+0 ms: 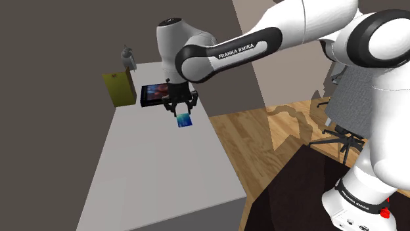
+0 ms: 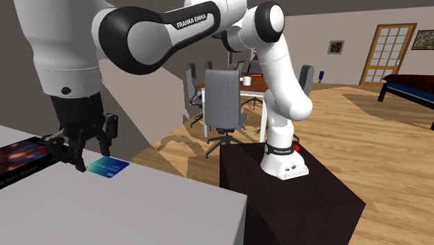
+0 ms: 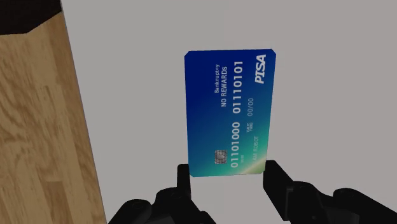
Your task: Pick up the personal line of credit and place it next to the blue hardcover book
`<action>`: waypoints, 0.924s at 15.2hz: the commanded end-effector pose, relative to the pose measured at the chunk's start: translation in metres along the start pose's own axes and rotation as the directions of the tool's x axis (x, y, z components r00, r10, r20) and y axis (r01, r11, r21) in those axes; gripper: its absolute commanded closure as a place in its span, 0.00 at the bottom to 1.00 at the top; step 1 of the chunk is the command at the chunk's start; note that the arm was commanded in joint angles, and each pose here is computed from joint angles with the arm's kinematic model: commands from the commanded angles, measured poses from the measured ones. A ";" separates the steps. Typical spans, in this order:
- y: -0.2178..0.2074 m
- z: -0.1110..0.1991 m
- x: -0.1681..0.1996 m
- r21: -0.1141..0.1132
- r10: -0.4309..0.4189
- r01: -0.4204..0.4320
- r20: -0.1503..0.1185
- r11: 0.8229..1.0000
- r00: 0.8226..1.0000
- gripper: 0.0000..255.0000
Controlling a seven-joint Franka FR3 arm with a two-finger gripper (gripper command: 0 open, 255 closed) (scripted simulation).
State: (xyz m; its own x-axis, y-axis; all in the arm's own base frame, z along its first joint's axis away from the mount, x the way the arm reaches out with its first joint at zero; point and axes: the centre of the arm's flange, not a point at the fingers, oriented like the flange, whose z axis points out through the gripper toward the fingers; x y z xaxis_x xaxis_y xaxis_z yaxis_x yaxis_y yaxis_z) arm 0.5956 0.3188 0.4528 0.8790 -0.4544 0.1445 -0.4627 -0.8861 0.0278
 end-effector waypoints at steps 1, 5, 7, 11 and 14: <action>-0.002 0.004 0.026 0.000 0.000 0.000 0.000 1.000 1.000 1.00; -0.006 0.011 0.078 0.000 0.000 0.000 0.000 1.000 1.000 1.00; -0.008 0.015 0.104 0.000 0.000 0.000 0.000 1.000 1.000 1.00; -0.010 0.030 0.136 0.000 0.000 0.000 0.000 1.000 1.000 1.00; -0.011 0.045 0.133 0.000 0.000 0.000 0.000 1.000 1.000 1.00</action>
State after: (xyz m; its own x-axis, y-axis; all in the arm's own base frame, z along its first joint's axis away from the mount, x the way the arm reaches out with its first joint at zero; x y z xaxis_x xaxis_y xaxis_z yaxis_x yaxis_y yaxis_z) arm 0.7224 0.2646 0.4317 0.8791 -0.4542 0.1445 -0.4625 -0.8861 0.0287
